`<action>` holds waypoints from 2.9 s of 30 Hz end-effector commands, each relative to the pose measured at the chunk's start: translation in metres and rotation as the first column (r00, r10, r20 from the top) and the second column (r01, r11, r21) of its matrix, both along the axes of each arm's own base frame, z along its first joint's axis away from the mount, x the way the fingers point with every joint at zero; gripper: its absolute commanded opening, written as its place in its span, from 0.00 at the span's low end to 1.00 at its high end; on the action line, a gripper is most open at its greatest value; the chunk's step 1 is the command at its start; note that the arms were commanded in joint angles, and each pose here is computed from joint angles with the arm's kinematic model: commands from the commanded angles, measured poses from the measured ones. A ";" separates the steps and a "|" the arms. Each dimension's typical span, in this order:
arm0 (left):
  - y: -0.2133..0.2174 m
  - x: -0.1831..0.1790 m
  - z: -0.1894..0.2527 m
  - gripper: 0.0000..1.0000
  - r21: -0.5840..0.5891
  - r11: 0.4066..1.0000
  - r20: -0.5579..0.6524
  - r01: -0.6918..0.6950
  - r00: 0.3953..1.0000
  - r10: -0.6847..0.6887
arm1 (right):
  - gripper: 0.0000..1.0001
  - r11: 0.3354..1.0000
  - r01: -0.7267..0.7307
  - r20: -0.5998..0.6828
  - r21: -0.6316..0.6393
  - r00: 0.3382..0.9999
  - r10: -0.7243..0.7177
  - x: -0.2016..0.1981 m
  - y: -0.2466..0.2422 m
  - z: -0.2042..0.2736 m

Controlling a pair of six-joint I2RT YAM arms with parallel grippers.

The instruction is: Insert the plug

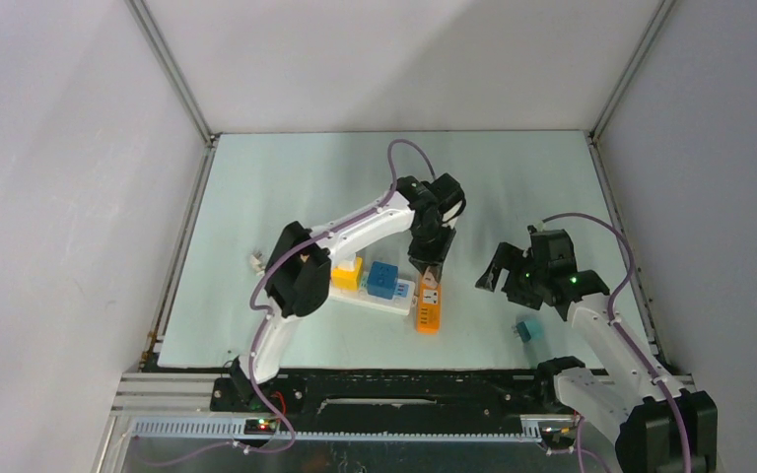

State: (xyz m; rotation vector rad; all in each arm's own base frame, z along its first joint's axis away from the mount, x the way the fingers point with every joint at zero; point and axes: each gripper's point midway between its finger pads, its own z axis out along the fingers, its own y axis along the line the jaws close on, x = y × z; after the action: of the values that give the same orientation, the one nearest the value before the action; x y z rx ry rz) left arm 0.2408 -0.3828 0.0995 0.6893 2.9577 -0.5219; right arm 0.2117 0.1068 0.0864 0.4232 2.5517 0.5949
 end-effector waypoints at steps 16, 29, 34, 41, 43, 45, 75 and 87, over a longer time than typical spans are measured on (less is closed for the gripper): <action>-0.003 0.029 -0.003 0.00 -0.023 0.995 0.039 -0.094 0.995 0.095 | 0.89 0.999 -0.029 0.028 -0.017 0.999 0.030 0.002 -0.002 0.004; 0.012 0.021 -0.020 0.00 0.063 0.993 -0.005 -0.097 0.995 0.098 | 0.89 0.999 -0.035 0.027 -0.010 0.999 0.035 0.003 0.000 0.003; -0.002 0.015 -0.017 0.00 -0.002 0.996 -0.022 -0.090 0.996 0.090 | 0.89 0.999 -0.040 0.024 0.001 0.999 0.040 0.003 0.002 0.002; -0.012 0.008 -0.020 0.00 -0.024 0.997 -0.046 -0.076 0.996 0.075 | 0.89 0.999 -0.044 0.025 -0.004 0.999 0.044 0.003 0.002 0.001; -0.008 0.009 -0.021 0.00 -0.006 0.997 -0.036 -0.082 0.996 0.082 | 0.89 0.999 -0.044 0.026 -0.003 0.999 0.044 0.004 0.002 0.001; -0.004 0.012 -0.022 0.00 0.013 0.996 -0.021 -0.094 0.995 0.094 | 0.89 0.999 -0.046 0.026 0.000 0.999 0.046 0.003 0.003 0.001; 0.009 0.035 -0.020 0.00 0.009 0.981 0.061 -0.192 0.980 0.192 | 0.88 0.993 -0.113 0.033 0.037 0.993 0.112 0.000 0.018 -0.003; 0.016 0.051 -0.027 0.00 0.096 0.954 0.138 -0.282 0.953 0.268 | 0.88 0.971 -0.202 0.049 0.125 0.979 0.197 0.002 0.039 -0.002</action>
State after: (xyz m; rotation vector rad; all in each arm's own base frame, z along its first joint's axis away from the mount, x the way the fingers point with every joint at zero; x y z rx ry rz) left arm 0.2703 -0.3780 0.0788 0.3880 2.9587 -0.4291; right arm 0.2070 0.1374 0.0792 0.2587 2.5816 0.7803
